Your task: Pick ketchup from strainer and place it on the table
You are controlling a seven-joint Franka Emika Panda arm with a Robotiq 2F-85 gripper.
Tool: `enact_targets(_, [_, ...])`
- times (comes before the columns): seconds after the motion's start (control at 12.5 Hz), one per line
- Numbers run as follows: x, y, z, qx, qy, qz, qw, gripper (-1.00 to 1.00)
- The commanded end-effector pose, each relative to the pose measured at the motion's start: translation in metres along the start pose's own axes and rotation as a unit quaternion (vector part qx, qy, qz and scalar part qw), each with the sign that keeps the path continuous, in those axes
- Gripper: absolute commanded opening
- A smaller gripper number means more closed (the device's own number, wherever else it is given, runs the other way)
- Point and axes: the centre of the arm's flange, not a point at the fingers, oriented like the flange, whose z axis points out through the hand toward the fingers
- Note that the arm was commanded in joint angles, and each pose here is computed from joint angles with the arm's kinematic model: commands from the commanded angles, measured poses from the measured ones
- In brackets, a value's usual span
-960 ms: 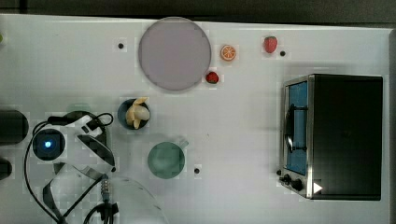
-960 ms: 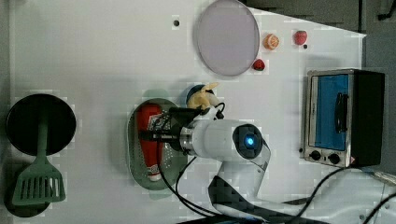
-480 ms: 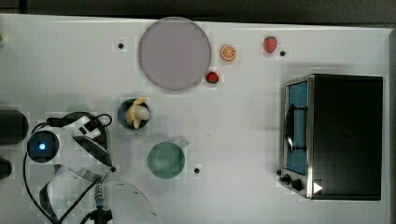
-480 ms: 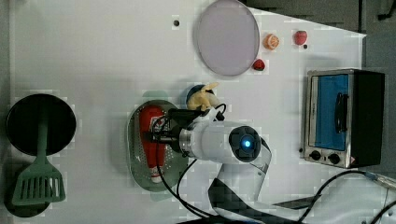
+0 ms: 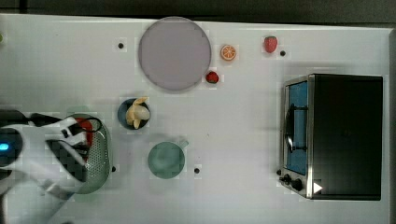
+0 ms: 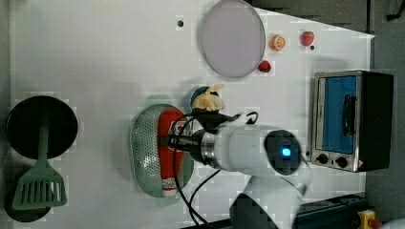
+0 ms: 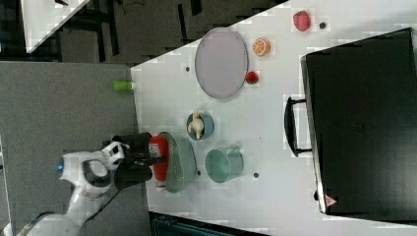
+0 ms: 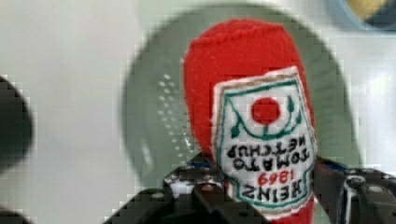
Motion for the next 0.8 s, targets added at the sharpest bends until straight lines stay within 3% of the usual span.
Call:
enact_targets(0.08, [0.039, 0.0, -0.094, 0.014, 0.034, 0.042, 0.998, 0.16])
enact_targets(0.32, [0.086, 0.032, -0.149, -0.009, 0.003, 0.065, 0.998, 0.16])
enact_targets(0.8, [0.197, 0.172, -0.187, -0.031, 0.006, -0.006, 0.999, 0.16])
